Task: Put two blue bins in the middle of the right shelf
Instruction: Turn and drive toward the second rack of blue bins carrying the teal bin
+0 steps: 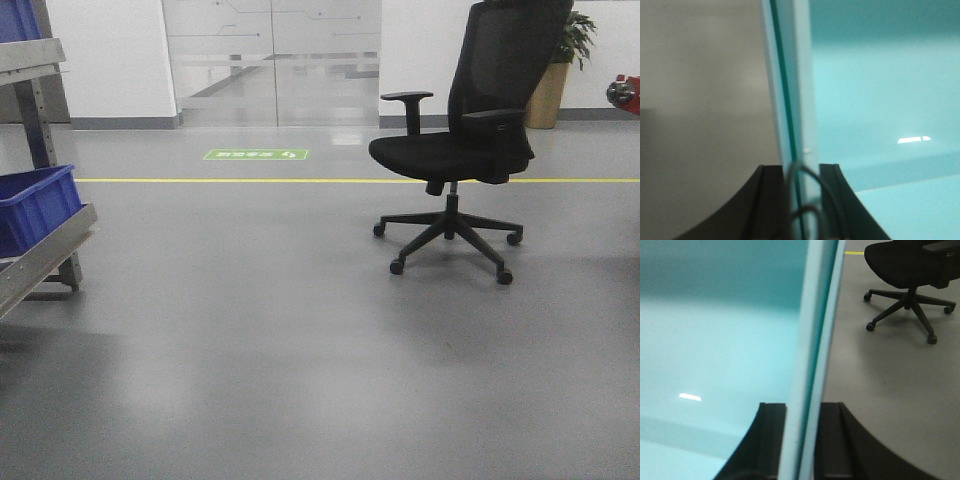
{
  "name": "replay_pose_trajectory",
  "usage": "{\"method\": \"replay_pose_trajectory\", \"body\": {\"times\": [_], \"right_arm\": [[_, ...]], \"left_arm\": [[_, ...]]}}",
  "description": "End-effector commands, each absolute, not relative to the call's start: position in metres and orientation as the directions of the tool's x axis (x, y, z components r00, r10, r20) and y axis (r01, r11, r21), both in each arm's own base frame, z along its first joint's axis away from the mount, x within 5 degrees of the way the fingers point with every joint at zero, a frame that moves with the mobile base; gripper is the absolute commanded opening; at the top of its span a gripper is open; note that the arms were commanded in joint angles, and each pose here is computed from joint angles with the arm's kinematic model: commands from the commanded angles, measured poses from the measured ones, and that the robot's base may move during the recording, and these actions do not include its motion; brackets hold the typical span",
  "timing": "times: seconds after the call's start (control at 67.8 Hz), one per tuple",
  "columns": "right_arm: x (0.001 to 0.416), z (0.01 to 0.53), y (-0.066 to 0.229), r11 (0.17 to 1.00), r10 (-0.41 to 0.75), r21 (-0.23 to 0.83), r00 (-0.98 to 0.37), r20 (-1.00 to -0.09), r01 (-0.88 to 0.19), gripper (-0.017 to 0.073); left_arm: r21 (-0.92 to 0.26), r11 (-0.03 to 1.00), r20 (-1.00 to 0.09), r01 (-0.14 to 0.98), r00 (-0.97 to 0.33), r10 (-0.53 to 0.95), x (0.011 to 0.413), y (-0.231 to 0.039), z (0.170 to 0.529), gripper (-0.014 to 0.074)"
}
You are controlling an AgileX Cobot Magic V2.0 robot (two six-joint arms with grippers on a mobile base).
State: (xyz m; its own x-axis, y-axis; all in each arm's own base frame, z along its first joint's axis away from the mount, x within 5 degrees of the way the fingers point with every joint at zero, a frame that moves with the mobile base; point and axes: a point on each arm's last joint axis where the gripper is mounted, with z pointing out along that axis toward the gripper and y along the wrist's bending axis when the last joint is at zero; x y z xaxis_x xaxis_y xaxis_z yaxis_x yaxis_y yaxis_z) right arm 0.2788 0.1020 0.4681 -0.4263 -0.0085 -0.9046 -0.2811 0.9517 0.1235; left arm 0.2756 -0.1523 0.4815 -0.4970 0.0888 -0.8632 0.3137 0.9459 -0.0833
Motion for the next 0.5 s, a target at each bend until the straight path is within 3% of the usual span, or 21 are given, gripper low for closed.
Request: {"method": "replay_pose_trajectory", "body": {"times": [0.0,0.487], "right_arm": [[0.2756,0.4866,0.101,0.947,0.017,0.113,-0.306,-0.952,-0.3,-0.0154],[0.276,0.4879,0.1011,0.946,0.022,0.114,-0.293,-0.956,-0.302,-0.0154]], "left_arm": [[-0.097,0.933,-0.915,0.347,-0.4,0.053,0.2687,-0.1509,0.5006,-0.0111],[-0.097,0.933,-0.915,0.347,-0.4,0.053,0.2687,-0.1509,0.5006,-0.0111]]}}
